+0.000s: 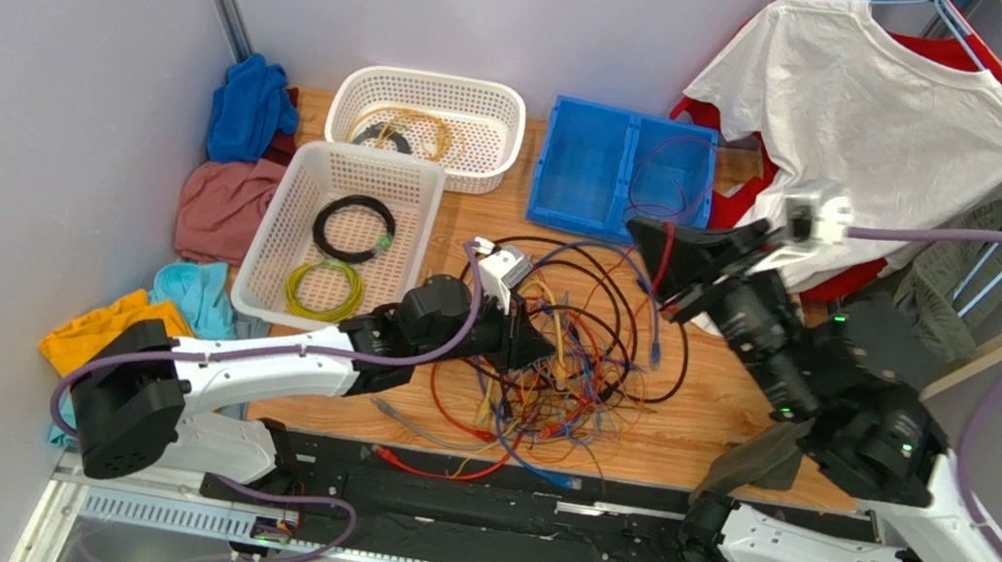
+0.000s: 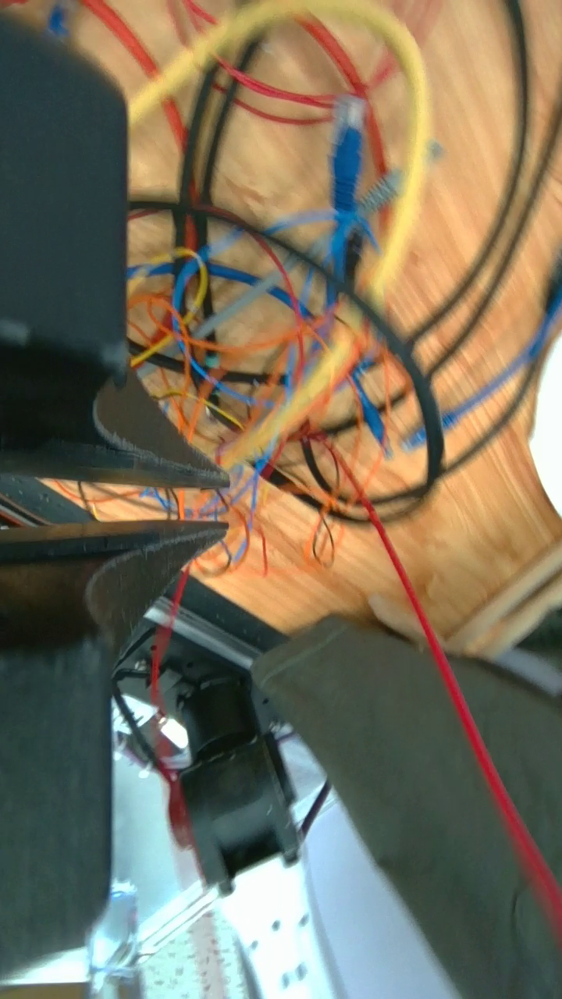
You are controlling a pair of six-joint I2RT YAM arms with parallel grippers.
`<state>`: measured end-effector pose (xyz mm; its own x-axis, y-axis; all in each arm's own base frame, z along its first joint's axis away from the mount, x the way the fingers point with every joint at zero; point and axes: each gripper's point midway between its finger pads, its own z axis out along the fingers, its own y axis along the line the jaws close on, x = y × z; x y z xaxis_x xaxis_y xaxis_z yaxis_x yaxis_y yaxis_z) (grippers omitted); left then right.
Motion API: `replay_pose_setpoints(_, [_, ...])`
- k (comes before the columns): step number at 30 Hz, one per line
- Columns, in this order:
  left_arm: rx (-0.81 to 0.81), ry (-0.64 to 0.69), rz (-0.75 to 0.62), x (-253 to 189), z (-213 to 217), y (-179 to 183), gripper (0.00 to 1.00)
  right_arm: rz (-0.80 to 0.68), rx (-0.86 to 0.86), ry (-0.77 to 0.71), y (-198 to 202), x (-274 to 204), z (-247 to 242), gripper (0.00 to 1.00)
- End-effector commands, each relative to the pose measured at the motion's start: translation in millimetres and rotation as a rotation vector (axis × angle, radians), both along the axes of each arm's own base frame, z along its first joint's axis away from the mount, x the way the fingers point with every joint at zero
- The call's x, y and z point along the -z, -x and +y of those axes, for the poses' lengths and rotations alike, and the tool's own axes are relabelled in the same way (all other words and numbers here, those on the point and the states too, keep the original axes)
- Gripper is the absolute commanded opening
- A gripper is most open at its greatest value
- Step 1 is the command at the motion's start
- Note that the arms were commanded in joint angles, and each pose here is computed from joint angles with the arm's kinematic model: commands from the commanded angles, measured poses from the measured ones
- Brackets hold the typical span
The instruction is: Untangle the cables
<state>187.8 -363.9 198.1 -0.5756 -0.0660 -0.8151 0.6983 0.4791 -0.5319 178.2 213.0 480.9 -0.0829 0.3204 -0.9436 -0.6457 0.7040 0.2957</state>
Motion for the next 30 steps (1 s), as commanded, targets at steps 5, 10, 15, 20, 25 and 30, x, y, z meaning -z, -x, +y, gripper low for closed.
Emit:
replay_pose_setpoints(5, [-0.21, -0.168, 0.052, 49, 18, -31, 0.0, -0.195, 0.021, -0.113, 19, -100, -41, 0.0])
replay_pose_setpoints(10, [-0.247, -0.275, 0.108, 90, 25, -33, 0.0, -0.265, 0.076, -0.142, 18, -132, -56, 0.0])
replay_pose_setpoints(15, [-0.248, -0.376, 0.197, 139, 24, -31, 0.0, -0.307, 0.109, -0.142, 12, -154, -54, 0.0])
replay_pose_setpoints(20, [-0.246, -0.437, 0.258, 171, 26, -26, 0.0, -0.366, 0.175, -0.142, 4, -175, -58, 0.0])
replay_pose_setpoints(25, [-0.266, -0.452, 0.273, 185, 34, -23, 0.0, -0.486, 0.246, -0.268, 11, -214, -80, 0.0])
replay_pose_setpoints(30, [-0.273, -0.51, 0.297, 206, 43, -19, 0.0, -0.61, 0.243, -0.388, 31, -261, -99, 0.0])
